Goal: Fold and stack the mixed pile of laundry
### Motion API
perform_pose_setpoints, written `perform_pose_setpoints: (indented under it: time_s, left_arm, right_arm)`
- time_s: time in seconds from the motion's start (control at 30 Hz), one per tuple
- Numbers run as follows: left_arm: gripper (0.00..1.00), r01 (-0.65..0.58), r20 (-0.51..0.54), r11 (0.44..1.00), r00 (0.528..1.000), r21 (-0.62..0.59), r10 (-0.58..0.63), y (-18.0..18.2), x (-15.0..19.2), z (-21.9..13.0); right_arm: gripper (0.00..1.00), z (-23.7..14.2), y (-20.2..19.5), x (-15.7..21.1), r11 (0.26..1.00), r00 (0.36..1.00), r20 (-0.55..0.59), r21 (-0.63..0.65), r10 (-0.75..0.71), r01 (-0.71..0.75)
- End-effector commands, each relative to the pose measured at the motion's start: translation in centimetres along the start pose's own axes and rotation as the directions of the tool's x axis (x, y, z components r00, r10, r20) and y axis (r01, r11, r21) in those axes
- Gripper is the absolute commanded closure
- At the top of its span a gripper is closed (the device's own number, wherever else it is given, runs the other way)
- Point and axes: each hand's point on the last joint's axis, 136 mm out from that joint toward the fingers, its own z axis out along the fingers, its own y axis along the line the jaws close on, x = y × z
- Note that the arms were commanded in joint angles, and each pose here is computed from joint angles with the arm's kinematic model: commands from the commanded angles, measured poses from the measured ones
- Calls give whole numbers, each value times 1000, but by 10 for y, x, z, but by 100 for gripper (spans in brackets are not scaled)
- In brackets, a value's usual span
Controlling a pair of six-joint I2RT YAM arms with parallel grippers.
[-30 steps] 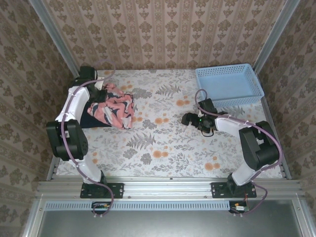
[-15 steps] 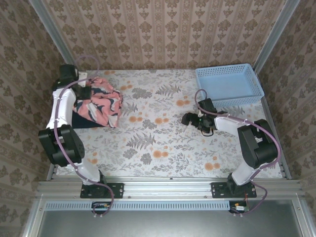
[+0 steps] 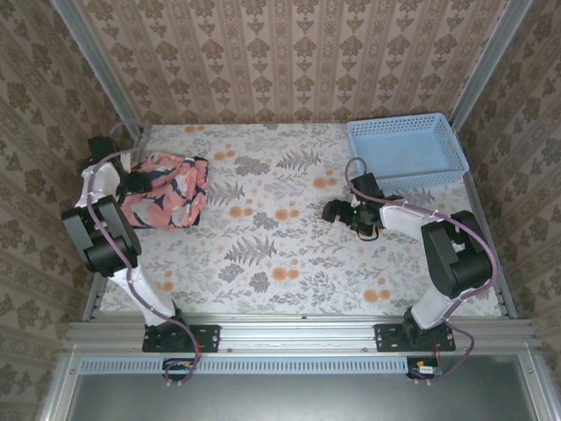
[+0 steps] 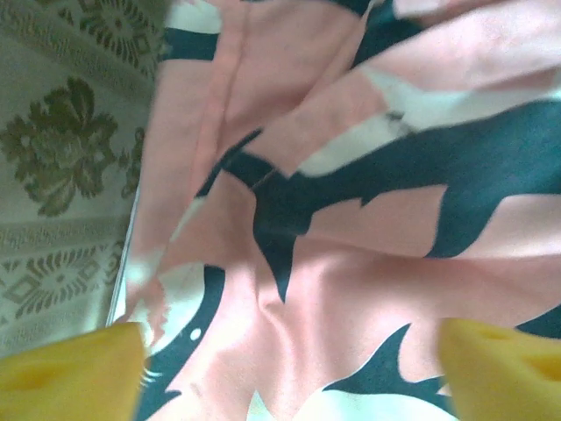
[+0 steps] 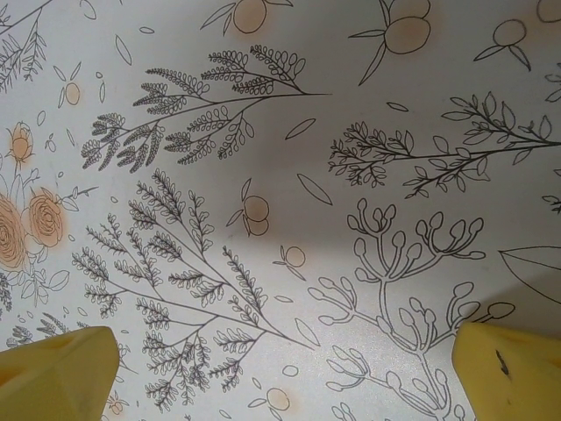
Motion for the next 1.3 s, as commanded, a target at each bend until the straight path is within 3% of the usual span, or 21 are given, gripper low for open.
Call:
perform_pose_setpoints:
  time_s: [0.0,0.13,0.33,0.5,0.63,0.73,0.87,0.93,1.03,1.27]
  left_arm:
    - [0,58,92,996,994,-70,-52,10,-21,-32]
    - [0,57,198,997,979,-52,-46,-7,-35,-69]
    - [0,-49,330,998,942,-36,59,-71,-31,-114]
    - [0,-33,445,994,896,104,-17,-111,-3,-121]
    - [0,-82,566,985,825,150,-17,-123,18,-113]
    - [0,-78,629,989,777,122,-16,-119,30,-102]
    - [0,-107,640,989,768,105,15,-122,43,-80]
    - [0,-133,661,985,750,113,26,-127,47,-69]
    - [0,-158,677,981,735,113,40,-132,53,-53]
    - [0,-222,753,965,657,138,43,-147,67,-39]
  right_arm:
    - [0,-7,2,-9,999,999,32,21,-31,30]
    - [0,-20,-2,-23,995,994,83,68,-75,69]
    - [0,-61,-25,-60,979,960,233,170,-154,115]
    - [0,-117,-41,-89,921,848,405,325,-341,215]
    - [0,-149,-68,-102,857,739,497,470,-455,212]
    - [0,-151,-84,-107,839,621,595,500,-511,212]
    - [0,-143,-94,-112,876,564,681,441,-468,195]
    - [0,-135,-97,-115,900,590,687,392,-425,191]
    - [0,-121,-100,-114,921,552,739,339,-387,191]
    - [0,-93,-112,-111,921,581,718,343,-383,183]
